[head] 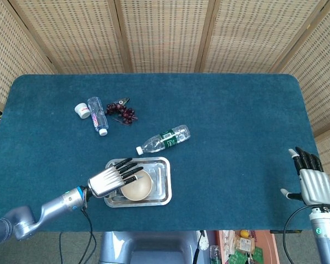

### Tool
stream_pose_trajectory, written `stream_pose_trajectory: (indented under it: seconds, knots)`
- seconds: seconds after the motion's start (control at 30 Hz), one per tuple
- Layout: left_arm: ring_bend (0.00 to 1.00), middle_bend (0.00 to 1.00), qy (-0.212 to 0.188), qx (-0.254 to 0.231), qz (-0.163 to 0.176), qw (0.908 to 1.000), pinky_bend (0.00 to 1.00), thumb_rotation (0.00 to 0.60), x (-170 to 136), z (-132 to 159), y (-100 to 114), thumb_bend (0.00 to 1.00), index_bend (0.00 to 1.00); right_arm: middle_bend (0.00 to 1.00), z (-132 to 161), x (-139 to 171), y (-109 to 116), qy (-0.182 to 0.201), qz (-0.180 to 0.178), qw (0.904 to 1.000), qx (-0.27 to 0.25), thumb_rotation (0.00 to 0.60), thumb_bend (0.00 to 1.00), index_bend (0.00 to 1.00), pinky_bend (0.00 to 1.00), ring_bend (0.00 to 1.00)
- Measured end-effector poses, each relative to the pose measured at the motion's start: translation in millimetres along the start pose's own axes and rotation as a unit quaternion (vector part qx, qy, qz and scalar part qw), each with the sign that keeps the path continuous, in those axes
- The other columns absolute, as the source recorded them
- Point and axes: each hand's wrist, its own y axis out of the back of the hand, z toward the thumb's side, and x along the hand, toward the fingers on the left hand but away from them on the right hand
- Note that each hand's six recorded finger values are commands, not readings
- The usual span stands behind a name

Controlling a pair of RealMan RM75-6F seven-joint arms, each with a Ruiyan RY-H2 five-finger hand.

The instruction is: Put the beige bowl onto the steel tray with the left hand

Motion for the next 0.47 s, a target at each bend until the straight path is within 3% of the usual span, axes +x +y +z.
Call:
stream_pose_trajectory:
  seconds: [0.17, 0.27, 0.37, 0.47]
  knots:
    - [0.00, 0.00, 0.050, -0.021, 0.021, 0.9983, 0.00, 0.600, -23.8, -23.1, 23.3, 0.00, 0.00, 0.00, 2.8, 3.2, 2.9, 0.008, -0.003, 0.9999, -0.005, 0.600, 0.00, 0.00, 0.00, 0.00]
    - [0.00, 0.00, 0.107, -0.031, 0.031, 0.9933, 0.00, 0.600, -47.5, -43.3, 38.0, 0.00, 0.00, 0.00, 4.6, 5.3, 4.6, 0.014, -0.004, 0.9999, -0.008, 0.600, 0.00, 0.00, 0.00, 0.00]
    - [0.00, 0.00, 0.185, -0.046, 0.041, 0.9808, 0.00, 0.600, -78.5, -61.0, 47.3, 0.00, 0.00, 0.00, 5.9, 7.5, 6.1, 0.019, -0.005, 0.9997, -0.011, 0.600, 0.00, 0.00, 0.00, 0.00]
    - [0.00, 0.00, 0.275, -0.076, 0.054, 0.9569, 0.00, 0.600, -117.9, -73.7, 49.4, 0.00, 0.00, 0.00, 6.6, 9.1, 7.4, 0.022, -0.006, 0.9996, -0.014, 0.600, 0.00, 0.00, 0.00, 0.00]
